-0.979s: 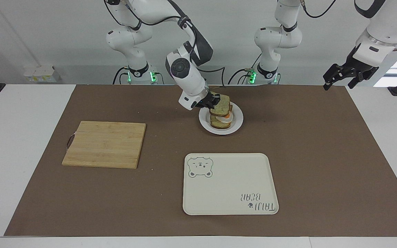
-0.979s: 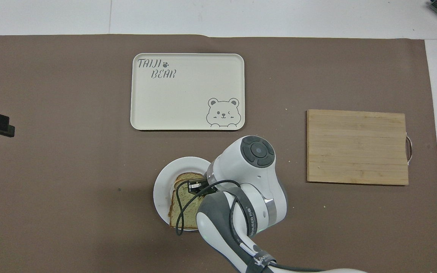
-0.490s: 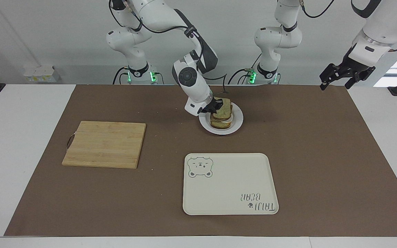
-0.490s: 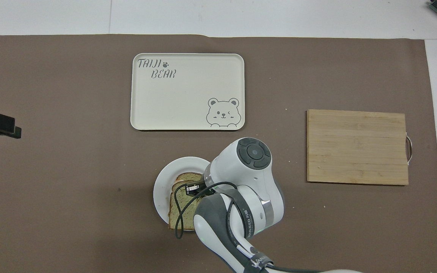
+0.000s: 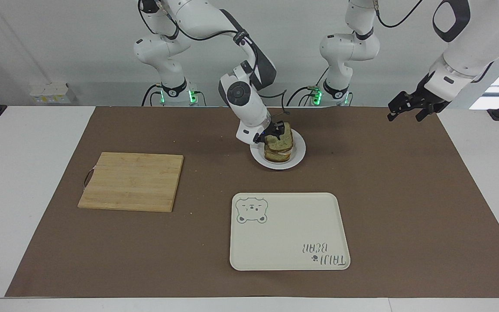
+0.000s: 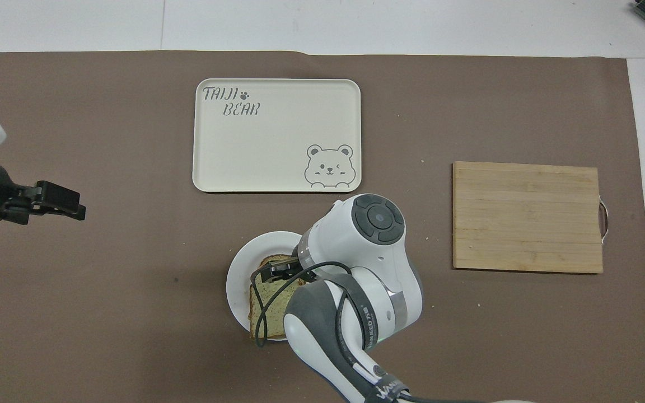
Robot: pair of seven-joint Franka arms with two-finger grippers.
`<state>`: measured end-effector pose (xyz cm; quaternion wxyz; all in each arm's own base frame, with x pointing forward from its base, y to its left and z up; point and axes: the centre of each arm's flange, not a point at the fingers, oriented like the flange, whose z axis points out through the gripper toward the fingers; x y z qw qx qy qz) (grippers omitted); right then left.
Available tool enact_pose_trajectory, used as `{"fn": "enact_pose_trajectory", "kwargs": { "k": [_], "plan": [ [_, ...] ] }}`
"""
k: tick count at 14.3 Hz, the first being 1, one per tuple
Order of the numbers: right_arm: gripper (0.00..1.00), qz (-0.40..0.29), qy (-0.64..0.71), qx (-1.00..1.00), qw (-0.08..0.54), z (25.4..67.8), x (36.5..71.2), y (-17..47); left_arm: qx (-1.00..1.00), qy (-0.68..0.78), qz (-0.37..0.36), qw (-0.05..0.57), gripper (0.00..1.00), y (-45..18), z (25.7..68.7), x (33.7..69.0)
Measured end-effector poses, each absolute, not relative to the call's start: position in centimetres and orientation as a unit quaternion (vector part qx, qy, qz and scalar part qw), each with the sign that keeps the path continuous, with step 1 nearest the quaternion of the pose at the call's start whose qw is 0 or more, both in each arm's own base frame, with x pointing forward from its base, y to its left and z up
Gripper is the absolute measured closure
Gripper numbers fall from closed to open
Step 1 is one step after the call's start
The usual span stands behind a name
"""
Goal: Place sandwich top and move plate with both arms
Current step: 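Lower the bread onto the toast with the right gripper while the left gripper reaches, then withdraw the right gripper while the left gripper grasps the plate rim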
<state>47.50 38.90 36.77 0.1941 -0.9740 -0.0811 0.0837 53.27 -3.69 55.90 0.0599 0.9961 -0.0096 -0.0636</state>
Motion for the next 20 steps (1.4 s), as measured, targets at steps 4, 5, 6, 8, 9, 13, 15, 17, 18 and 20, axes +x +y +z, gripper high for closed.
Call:
{"fn": "enact_pose_trajectory", "kwargs": {
  "k": [4, 5, 6, 8, 9, 13, 15, 17, 18, 20],
  "plan": [
    [0.0, 0.03, -0.103, -0.98, 0.166, 40.9, 49.1, 36.4, 0.992, -0.021, -0.057, 0.11, 0.0, -5.4, 51.7, 51.6],
    [0.0, 0.02, -0.103, -0.981, 0.16, 42.0, 49.5, 35.4, 0.992, -0.026, -0.054, 0.115, 0.0, -6.1, 50.6, 51.4],
    [0.0, 0.014, -0.101, -0.983, 0.154, 43.1, 49.9, 34.1, 0.991, -0.028, -0.048, 0.121, 0.0, -7.1, 49.2, 51.2],
    [0.0, -0.008, -0.107, -0.987, 0.123, 45.3, 51.0, 31.2, 0.989, -0.033, -0.05, 0.139, 0.0, -9.4, 46.3, 50.4],
    [0.0, -0.024, -0.116, -0.988, 0.1, 46.2, 51.5, 30.1, 0.987, -0.035, -0.057, 0.147, 0.0, -10.3, 45.2, 49.9],
    [0.0, -0.06, -0.117, -0.99, 0.047, 49.8, 53.6, 26.2, 0.975, -0.068, -0.06, 0.201, 0.0, -11.3, 39.3, 47.5],
    [0.0, -0.053, -0.081, -0.994, 0.042, 51.8, 54.7, 21.7, 0.968, -0.084, -0.055, 0.228, 0.0, -12.1, 35.8, 45.6],
    [0.0, -0.051, -0.048, -0.997, 0.038, 54.2, 55.1, 17.3, 0.967, -0.1, -0.054, 0.228, 0.11, -14.1, 33.9, 44.0],
    [0.0, -0.051, -0.035, -0.997, 0.037, 55.4, 55.1, 15.6, 0.967, -0.106, -0.054, 0.226, 0.26, -15.1, 33.3, 43.3],
    [0.0, -0.048, -0.017, -0.998, 0.035, 57.5, 55.0, 13.4, 0.964, -0.098, -0.063, 0.237, 0.47, -16.1, 31.8, 41.9]
  ]
}}
